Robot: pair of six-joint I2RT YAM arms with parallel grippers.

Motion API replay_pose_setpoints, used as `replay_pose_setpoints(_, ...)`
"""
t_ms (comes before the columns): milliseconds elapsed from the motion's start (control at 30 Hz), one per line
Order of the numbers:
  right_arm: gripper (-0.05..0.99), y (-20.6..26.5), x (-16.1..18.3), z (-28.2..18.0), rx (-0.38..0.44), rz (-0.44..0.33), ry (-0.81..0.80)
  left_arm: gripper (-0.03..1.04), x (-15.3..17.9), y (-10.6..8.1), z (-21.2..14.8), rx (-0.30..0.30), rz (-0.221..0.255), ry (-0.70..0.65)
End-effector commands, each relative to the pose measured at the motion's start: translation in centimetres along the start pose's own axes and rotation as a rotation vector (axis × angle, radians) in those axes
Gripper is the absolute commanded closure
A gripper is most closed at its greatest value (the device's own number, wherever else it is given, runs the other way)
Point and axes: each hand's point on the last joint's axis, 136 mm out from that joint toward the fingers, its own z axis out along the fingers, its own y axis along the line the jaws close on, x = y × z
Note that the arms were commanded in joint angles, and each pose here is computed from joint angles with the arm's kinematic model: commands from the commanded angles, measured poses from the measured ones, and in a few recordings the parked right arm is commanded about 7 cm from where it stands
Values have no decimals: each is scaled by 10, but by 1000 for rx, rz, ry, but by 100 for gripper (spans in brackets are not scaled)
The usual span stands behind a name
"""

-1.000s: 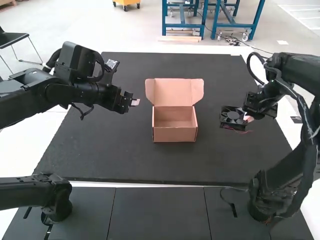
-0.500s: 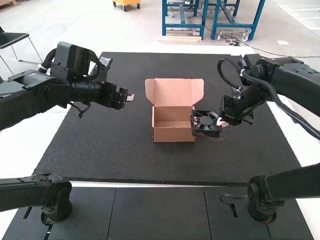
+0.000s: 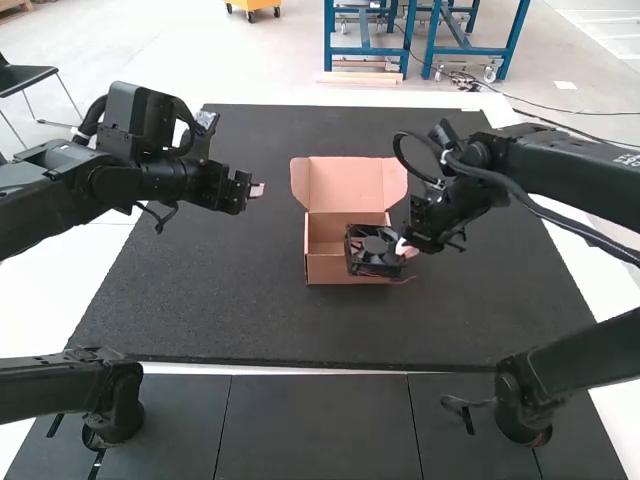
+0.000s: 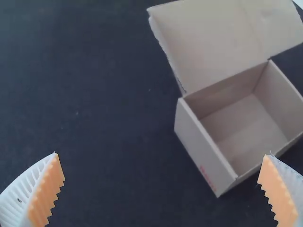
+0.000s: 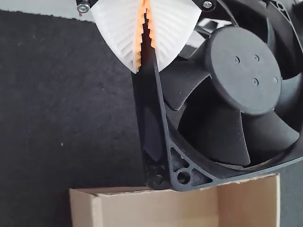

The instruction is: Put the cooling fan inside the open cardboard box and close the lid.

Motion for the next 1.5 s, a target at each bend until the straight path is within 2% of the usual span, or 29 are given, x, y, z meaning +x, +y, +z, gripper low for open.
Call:
replay_pose_setpoints(0, 96, 28, -11, -5, -65, -20, -17, 4, -8, 3, -7, -14, 1, -37)
replay_pose_setpoints(133, 96, 44, -10, 6, -71, -63, 14, 4, -10, 4, -7, -14, -4, -46)
replay_pose_setpoints(300, 96, 58, -15, 18, -69, -91, 42, 4, -15, 3, -10, -11, -33, -68)
replay_pose_setpoints(533, 96, 61, -39, 31, -39, -73, 15, 4, -16, 3, -12, -10, -59, -77)
replay_pose_setpoints(933, 96, 43, -87, 39, 46, -42, -120, 4, -13, 3, -15, -10, -61, -86)
replay_pose_setpoints(1467, 96, 31, -105, 59, 108, -88, -158, 4, -9, 3, -15, -9, -81, -74)
